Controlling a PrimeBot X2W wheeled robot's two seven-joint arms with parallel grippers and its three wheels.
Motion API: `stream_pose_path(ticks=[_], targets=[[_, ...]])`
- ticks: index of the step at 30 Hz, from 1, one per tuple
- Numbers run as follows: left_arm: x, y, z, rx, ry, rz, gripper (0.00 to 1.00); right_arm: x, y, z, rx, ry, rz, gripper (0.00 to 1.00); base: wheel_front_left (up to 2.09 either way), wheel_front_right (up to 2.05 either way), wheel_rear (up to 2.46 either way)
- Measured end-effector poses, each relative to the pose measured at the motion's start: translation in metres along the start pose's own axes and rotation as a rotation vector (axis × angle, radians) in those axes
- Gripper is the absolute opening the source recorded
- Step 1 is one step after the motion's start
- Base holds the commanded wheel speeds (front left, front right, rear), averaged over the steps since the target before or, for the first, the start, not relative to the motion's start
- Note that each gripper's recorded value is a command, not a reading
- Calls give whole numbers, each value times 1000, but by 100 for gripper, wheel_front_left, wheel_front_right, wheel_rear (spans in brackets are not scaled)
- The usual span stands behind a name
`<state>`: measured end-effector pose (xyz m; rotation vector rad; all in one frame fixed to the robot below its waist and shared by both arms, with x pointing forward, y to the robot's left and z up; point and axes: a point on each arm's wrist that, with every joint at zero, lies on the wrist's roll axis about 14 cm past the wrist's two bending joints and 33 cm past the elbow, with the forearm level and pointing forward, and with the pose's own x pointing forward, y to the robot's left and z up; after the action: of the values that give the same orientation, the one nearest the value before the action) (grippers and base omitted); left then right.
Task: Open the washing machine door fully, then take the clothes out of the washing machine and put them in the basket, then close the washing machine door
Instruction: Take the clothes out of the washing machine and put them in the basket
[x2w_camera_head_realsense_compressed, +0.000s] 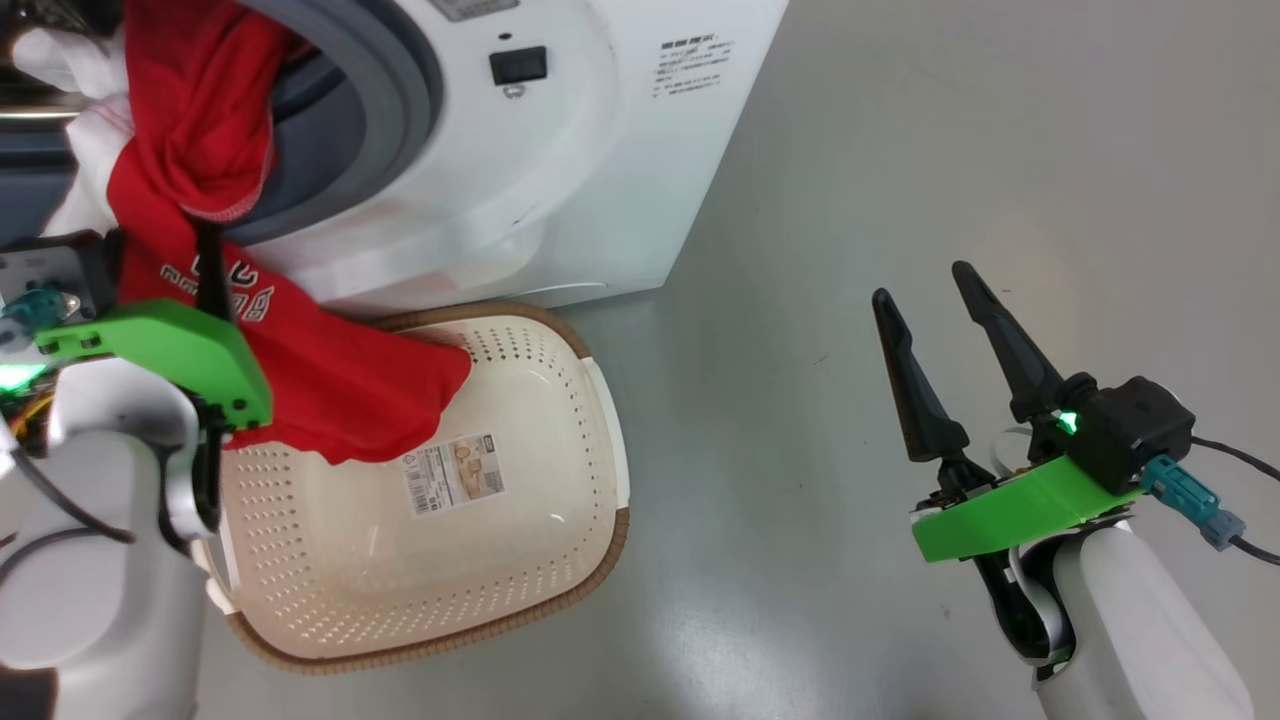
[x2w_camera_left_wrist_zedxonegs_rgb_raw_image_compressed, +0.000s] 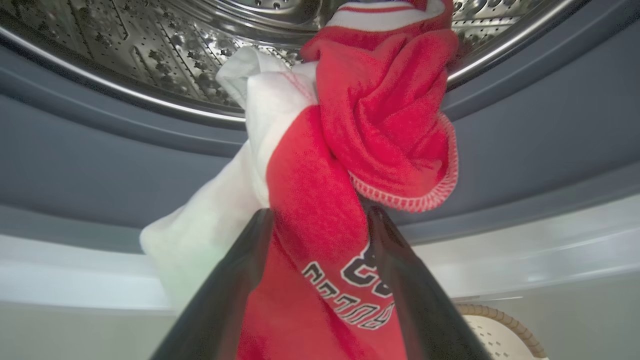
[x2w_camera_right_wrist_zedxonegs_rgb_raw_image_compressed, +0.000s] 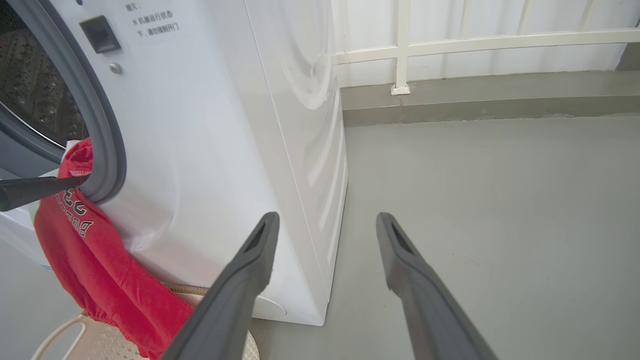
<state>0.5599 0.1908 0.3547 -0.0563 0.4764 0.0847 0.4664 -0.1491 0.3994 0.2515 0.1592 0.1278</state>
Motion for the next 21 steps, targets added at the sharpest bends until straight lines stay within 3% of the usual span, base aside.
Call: stream_pose_path(ticks=[5, 8, 9, 10, 11, 21], targets=[[2, 7, -3, 21, 37, 20, 98, -1, 0, 1, 4, -2, -5, 100, 0, 0, 0], [2, 5, -3, 22, 47, 22, 73, -2, -1, 2, 3, -4, -8, 100, 0, 0, 0], [2, 5, -3, 23, 51, 21, 44, -2, -1, 2, 3, -4, -9, 100, 0, 0, 0], [3, 6, -3, 27, 55, 21, 31, -2, -1, 2, 3, -5, -9, 100, 0, 0, 0], [3, 7, -2, 30, 56, 22, 0, -3, -1, 3, 3, -5, -10, 100, 0, 0, 0], [-1, 6, 29, 30, -66, 24, 0, -4, 0, 6, 4, -13, -8, 100, 0, 0, 0]])
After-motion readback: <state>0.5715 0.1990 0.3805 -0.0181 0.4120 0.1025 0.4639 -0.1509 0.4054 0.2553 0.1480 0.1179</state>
